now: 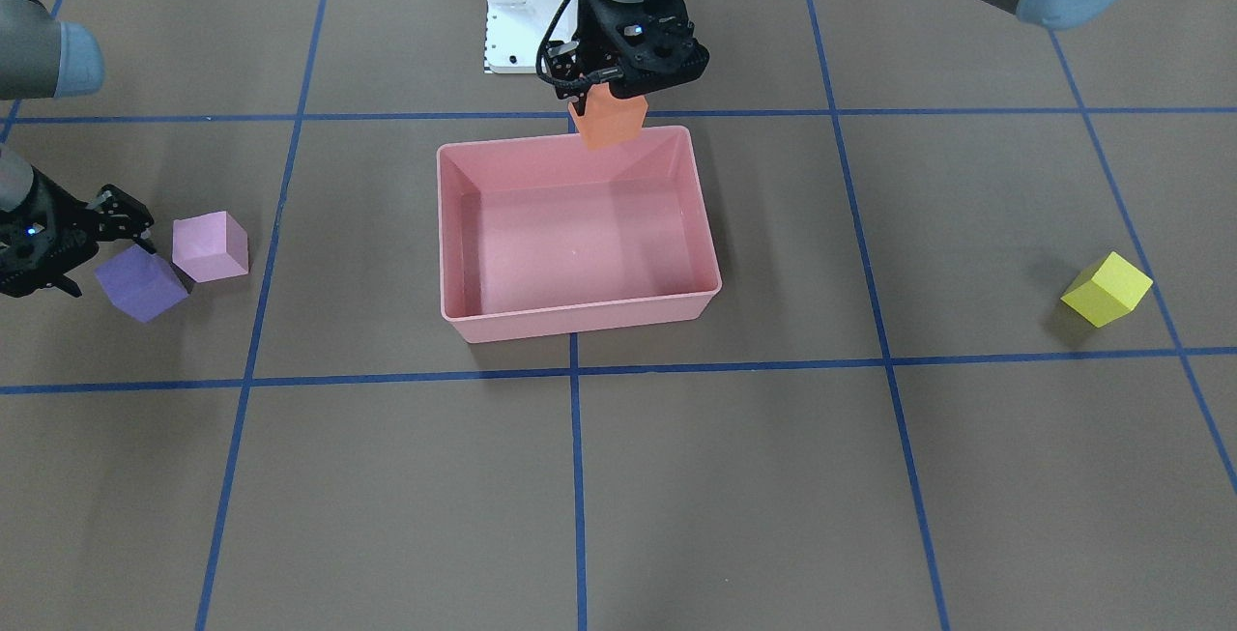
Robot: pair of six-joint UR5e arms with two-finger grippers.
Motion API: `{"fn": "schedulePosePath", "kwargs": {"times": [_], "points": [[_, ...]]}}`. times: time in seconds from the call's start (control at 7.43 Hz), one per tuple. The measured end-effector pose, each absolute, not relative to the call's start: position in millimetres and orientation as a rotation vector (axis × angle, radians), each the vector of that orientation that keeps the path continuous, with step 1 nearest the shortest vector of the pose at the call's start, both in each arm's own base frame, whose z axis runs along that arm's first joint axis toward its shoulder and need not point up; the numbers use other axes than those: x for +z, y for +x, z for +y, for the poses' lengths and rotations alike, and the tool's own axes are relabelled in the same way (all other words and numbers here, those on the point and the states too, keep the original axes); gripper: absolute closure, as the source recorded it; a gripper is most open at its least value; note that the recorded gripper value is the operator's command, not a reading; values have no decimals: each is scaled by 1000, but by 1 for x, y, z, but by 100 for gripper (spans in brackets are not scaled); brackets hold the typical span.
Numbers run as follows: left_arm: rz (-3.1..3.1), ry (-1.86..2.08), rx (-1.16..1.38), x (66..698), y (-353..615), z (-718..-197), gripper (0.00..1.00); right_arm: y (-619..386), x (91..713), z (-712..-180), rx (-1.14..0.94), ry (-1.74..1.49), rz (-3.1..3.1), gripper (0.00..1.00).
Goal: Place blocks into pink bin with both arms
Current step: 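Carry orange cube into bin with left gripper while right grasps purple cube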
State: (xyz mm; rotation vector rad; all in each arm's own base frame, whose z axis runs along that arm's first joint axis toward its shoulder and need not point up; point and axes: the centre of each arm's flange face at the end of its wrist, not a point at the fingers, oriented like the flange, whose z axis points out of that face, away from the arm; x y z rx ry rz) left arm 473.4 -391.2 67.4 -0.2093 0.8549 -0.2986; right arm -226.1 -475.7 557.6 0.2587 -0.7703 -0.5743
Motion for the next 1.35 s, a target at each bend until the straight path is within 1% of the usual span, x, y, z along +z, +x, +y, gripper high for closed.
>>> {"fn": "schedulePosePath", "kwargs": {"times": [0.54, 0.67, 0.81, 0.94, 1.21, 1.35], "points": [[861, -211, -308, 63, 517, -404, 100, -234, 565, -479, -579, 243, -767, 1], [859, -202, -311, 66, 526, -407, 66, -237, 565, -479, -582, 240, -768, 1], [861, -197, -312, 69, 532, -411, 1, -241, 563, -481, -585, 241, -770, 5], [863, -193, -311, 70, 536, -412, 0, -243, 561, -483, -585, 241, -771, 33], [869, -190, -309, 69, 536, -412, 0, -244, 560, -484, -583, 241, -772, 100], [873, -186, -309, 67, 535, -412, 0, -244, 560, -485, -584, 244, -772, 100]]}}
